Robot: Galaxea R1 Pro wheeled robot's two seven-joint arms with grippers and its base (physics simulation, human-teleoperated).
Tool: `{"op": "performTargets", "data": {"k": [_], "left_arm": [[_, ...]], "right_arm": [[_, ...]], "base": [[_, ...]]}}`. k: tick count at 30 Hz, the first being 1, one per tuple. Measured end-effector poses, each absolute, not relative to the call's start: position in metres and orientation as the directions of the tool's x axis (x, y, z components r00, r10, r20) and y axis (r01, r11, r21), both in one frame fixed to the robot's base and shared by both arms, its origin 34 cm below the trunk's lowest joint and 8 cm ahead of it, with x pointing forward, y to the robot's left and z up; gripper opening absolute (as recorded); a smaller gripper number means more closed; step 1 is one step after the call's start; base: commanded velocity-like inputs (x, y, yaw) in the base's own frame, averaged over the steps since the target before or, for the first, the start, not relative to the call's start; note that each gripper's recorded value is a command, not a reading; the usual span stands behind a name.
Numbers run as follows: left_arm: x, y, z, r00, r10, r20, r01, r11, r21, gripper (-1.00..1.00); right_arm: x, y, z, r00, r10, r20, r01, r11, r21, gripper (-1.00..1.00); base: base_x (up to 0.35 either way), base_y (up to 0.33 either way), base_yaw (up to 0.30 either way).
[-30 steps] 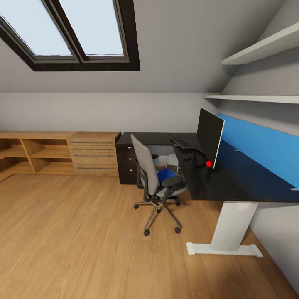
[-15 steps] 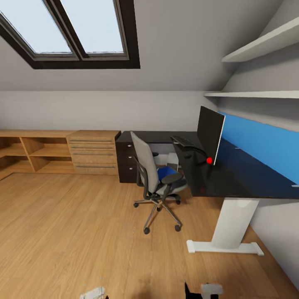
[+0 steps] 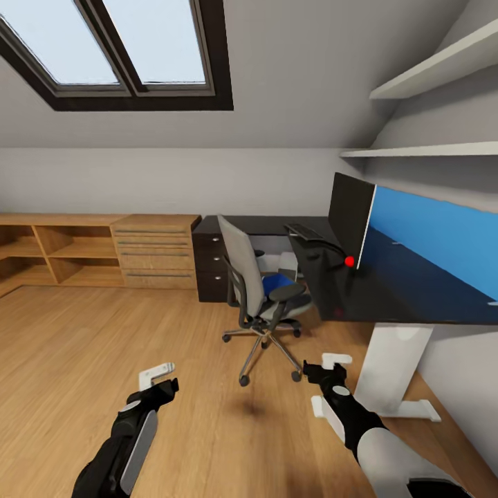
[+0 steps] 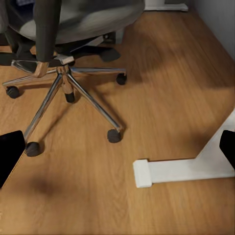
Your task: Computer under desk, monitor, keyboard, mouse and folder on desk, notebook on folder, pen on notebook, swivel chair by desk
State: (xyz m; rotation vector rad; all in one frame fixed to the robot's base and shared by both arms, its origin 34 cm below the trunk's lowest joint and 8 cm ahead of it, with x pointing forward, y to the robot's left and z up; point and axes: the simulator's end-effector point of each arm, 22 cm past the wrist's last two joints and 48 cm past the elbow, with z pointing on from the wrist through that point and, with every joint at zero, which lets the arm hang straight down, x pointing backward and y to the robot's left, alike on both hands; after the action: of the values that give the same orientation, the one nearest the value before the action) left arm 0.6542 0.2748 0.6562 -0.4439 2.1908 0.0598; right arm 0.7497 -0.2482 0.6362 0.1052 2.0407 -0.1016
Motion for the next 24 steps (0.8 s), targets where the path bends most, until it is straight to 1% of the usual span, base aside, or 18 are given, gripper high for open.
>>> {"op": "performTargets", "data": {"k": [2,5,6,8,10,12,19,22,24], "left_arm": [[0.659,0.275,0.659,-0.538,-0.293,-0.791,-0.335,0.935,-0.119,1.0],[0.666,0.28,0.686,-0.452,-0.297,-0.841,-0.337,0.93,-0.147,1.0],[0.657,0.285,0.701,-0.407,-0.298,-0.863,-0.337,0.928,-0.161,1.0],[0.64,0.285,0.709,-0.374,-0.297,-0.879,-0.332,0.928,-0.172,1.0],[0.608,0.242,0.711,-0.379,-0.261,-0.888,-0.239,0.954,-0.178,1.0],[0.603,0.233,0.707,-0.383,-0.252,-0.889,-0.219,0.959,-0.178,1.0],[0.598,0.228,0.693,-0.385,-0.247,-0.889,-0.211,0.961,-0.176,1.0],[0.596,0.229,0.686,-0.385,-0.246,-0.889,-0.212,0.962,-0.175,1.0],[0.596,0.228,0.681,-0.387,-0.247,-0.889,-0.211,0.962,-0.175,1.0]], "right_arm": [[0.751,-0.247,0.633,-0.46,0.038,-0.887,0.122,0.992,-0.02,1.0],[0.747,-0.245,0.62,-0.481,0.042,-0.876,0.12,0.993,-0.019,1.0],[0.744,-0.244,0.613,-0.492,0.042,-0.869,0.12,0.993,-0.019,1.0],[0.742,-0.245,0.606,-0.499,0.044,-0.866,0.12,0.993,-0.019,1.0],[0.739,-0.244,0.599,-0.503,0.049,-0.863,0.123,0.992,-0.016,1.0],[0.738,-0.243,0.595,-0.505,0.051,-0.861,0.123,0.992,-0.014,1.0],[0.738,-0.241,0.584,-0.484,0.051,-0.874,0.124,0.992,-0.01,1.0],[0.734,-0.251,0.579,-0.483,0.049,-0.874,0.183,0.982,-0.046,1.0],[0.73,-0.253,0.57,-0.493,0.047,-0.869,0.189,0.981,-0.054,1.0]], "base": [[0.0,0.0,0.0],[0.0,0.0,0.0],[0.0,0.0,0.0],[0.0,0.0,0.0],[0.0,0.0,0.0],[0.0,0.0,0.0],[0.0,0.0,0.0],[0.0,0.0,0.0],[0.0,0.0,0.0]]}}
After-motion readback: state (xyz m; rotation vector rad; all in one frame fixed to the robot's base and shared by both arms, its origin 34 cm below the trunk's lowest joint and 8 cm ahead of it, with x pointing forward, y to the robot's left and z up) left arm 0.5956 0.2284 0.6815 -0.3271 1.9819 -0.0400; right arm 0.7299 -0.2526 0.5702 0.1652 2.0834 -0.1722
